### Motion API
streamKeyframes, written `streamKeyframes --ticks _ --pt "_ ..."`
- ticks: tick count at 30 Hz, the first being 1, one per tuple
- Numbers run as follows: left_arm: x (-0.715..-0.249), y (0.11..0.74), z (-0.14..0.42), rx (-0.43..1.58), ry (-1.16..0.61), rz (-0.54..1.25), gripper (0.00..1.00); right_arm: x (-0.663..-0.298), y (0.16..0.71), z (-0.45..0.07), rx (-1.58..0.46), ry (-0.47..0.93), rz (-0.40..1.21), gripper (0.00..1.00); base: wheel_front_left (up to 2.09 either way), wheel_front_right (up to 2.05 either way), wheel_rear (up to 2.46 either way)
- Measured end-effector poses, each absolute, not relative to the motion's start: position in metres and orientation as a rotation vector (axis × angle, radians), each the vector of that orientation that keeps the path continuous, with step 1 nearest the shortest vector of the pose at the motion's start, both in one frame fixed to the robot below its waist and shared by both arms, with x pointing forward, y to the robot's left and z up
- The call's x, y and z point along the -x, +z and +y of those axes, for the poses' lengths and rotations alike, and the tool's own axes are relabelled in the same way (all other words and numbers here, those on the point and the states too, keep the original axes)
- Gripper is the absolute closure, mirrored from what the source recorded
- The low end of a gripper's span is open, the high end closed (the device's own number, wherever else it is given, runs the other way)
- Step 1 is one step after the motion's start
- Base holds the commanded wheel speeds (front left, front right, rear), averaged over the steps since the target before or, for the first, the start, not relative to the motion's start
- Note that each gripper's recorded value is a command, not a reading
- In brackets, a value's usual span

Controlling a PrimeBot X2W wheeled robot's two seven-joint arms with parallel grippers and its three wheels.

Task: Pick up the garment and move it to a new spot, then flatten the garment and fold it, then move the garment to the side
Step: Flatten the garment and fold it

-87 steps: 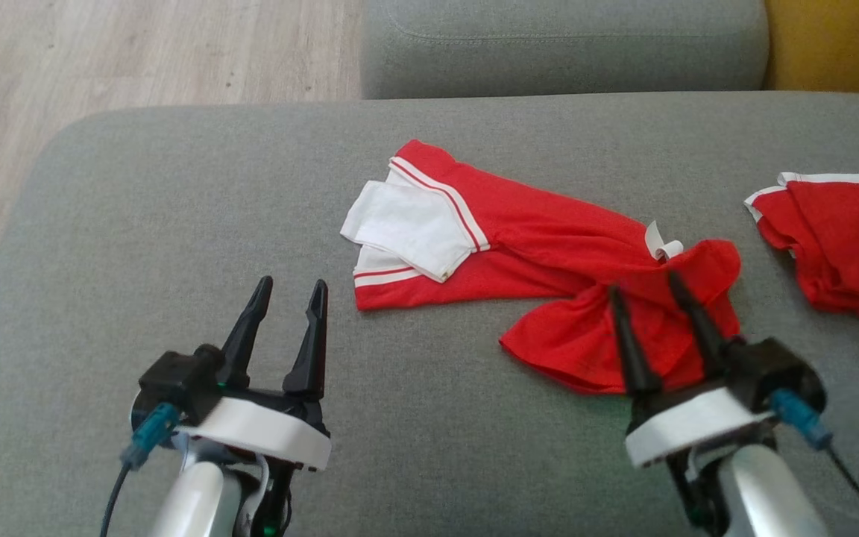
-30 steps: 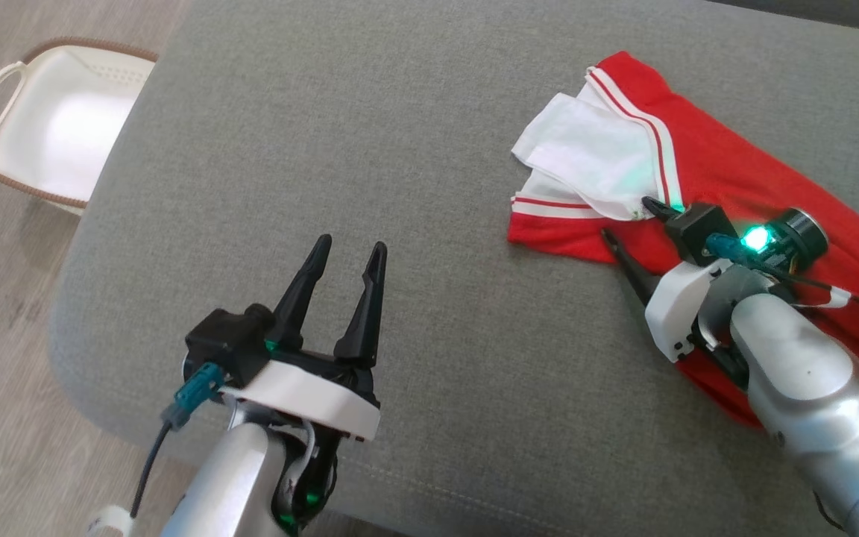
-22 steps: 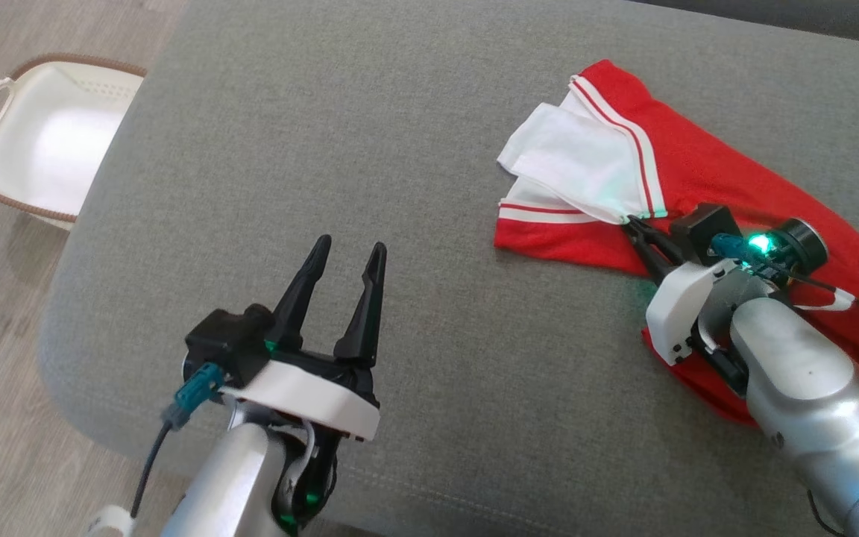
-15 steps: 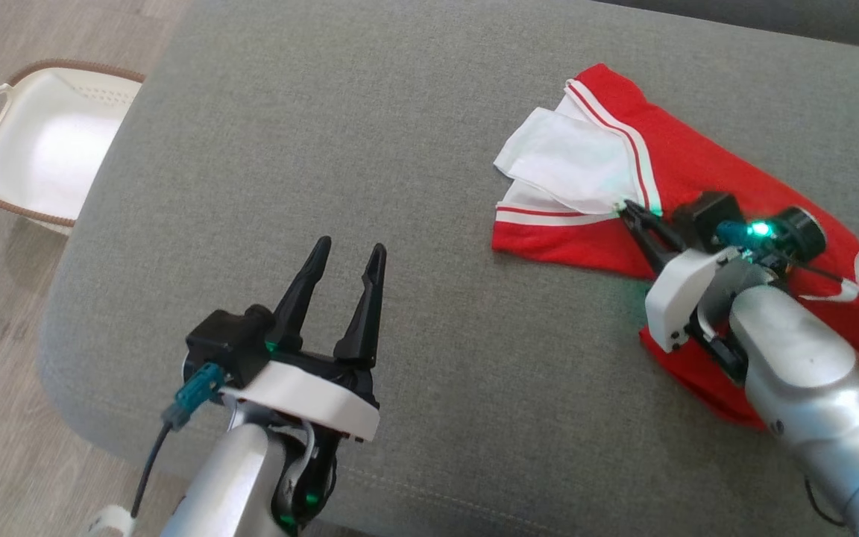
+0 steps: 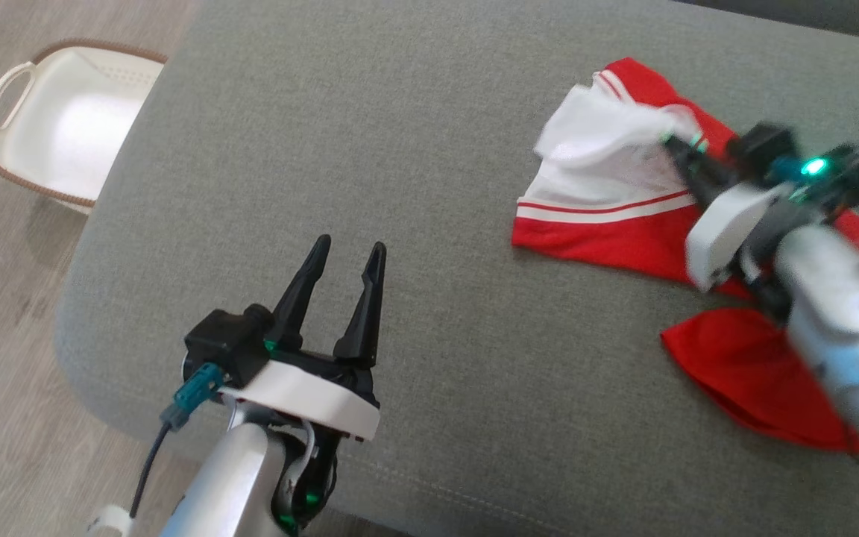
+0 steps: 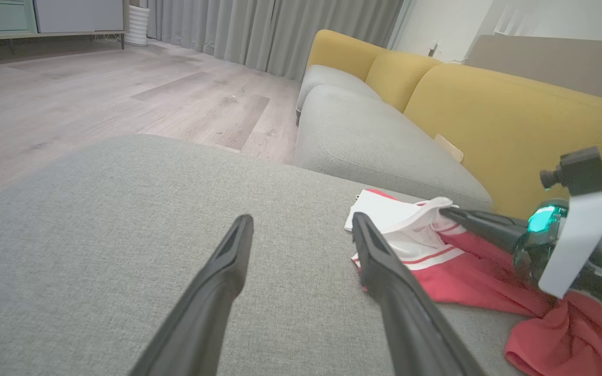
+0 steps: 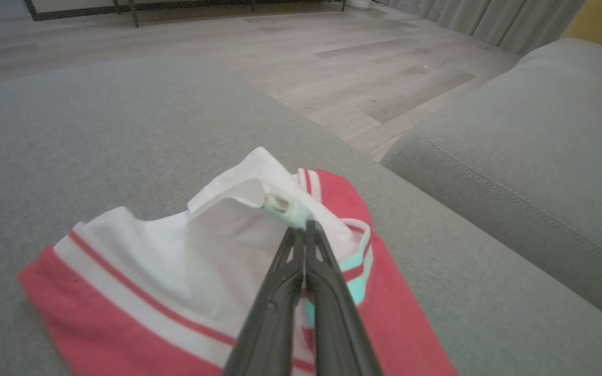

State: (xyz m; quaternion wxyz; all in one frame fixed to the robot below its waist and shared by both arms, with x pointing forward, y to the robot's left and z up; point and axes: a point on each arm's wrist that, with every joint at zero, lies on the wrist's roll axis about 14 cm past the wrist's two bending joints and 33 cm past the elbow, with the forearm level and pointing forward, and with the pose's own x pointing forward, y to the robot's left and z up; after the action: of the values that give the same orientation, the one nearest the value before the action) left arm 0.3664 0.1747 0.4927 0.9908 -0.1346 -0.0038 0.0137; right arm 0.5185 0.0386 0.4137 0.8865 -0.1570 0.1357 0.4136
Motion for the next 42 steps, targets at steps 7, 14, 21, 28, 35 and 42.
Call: streamKeyframes --ticks 7,14,21,28,35,42 --pt "-0.366 0.486 0.177 0.271 0.039 0.014 0.00 -0.584 0.440 0.001 0.333 0.703 0.262 1.00 0.00 0.00 0.00" --pt "-0.368 0.480 0.181 0.270 0.061 0.033 0.00 -0.633 0.429 -0.079 0.314 0.436 0.400 0.00 0.00 0.00 0.00" --pt "-0.377 0.483 0.173 0.273 0.031 0.022 0.00 -0.634 0.442 -0.100 0.294 0.372 0.344 0.00 0.00 0.00 0.00" --pt "-0.384 0.501 0.171 0.253 -0.002 -0.038 0.00 -0.603 0.472 -0.071 0.212 0.421 0.223 0.00 0.00 0.00 0.00" --pt "-0.380 0.522 0.161 0.262 -0.047 -0.103 0.00 -0.541 0.490 -0.047 0.098 0.495 0.130 0.00 0.00 0.00 0.00" --pt "-0.358 0.514 0.152 0.294 -0.064 -0.086 0.00 -0.463 0.484 -0.051 -0.006 0.510 0.095 0.00 0.00 0.00 0.00"
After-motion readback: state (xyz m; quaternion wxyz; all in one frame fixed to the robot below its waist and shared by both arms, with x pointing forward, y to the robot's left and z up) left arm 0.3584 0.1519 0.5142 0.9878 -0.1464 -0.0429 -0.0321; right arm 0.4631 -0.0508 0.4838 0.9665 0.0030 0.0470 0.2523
